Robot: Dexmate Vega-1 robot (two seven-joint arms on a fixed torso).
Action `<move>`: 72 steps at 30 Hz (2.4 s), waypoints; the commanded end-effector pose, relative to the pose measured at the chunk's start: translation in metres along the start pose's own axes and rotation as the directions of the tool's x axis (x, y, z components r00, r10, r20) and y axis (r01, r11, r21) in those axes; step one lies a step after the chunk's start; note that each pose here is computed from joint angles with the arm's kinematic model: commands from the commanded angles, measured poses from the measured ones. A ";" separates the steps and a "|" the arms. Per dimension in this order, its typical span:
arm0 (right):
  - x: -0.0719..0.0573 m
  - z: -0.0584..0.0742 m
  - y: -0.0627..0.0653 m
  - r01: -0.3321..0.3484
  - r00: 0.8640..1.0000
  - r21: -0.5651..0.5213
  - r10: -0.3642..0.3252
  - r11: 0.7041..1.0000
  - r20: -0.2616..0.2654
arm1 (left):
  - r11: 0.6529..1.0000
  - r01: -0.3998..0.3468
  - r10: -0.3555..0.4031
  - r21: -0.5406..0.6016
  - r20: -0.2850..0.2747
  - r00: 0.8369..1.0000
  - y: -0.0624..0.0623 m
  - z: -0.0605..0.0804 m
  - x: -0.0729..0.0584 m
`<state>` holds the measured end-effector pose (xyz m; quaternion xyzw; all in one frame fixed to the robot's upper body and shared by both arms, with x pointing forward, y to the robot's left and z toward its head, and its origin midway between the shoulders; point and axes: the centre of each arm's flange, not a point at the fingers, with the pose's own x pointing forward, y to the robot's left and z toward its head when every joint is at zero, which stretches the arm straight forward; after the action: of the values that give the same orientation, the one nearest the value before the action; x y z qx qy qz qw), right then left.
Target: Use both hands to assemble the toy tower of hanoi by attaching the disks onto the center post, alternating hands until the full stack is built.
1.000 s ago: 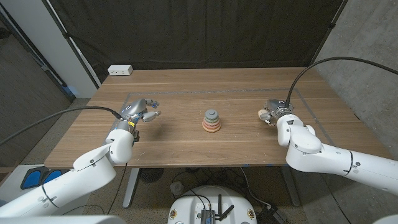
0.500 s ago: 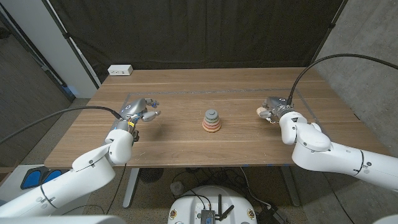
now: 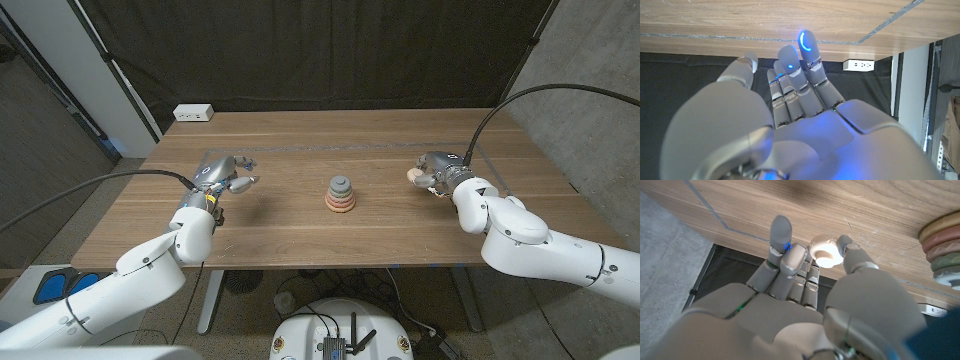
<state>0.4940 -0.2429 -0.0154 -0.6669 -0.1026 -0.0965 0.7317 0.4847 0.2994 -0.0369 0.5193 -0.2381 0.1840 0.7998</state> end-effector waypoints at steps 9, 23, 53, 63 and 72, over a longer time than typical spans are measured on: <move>-0.010 0.023 -0.012 0.002 0.987 -0.029 0.002 1.000 0.158 | 0.999 -0.023 0.023 0.041 0.008 1.000 -0.003 0.005 0.000; -0.015 0.044 -0.018 0.028 0.968 -0.053 -0.014 0.998 0.250 | 0.999 -0.030 0.028 0.045 0.036 0.999 -0.005 0.006 -0.002; -0.012 0.097 -0.031 0.088 0.902 -0.103 -0.035 0.991 0.431 | 0.998 -0.041 0.039 0.047 0.026 0.999 -0.004 0.006 -0.008; -0.009 0.112 -0.033 0.090 0.881 -0.109 -0.028 0.990 0.473 | 0.995 -0.040 0.037 0.087 0.034 0.999 -0.004 0.006 -0.009; -0.006 0.125 -0.034 0.090 0.870 -0.120 -0.020 0.989 0.494 | 0.995 -0.035 0.030 0.093 0.051 0.998 -0.004 0.002 -0.006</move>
<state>0.4742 -0.1379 0.0231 -0.7117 -0.2851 0.0349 0.6411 0.4790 0.2926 -0.0423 0.5493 -0.2550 0.1994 0.7704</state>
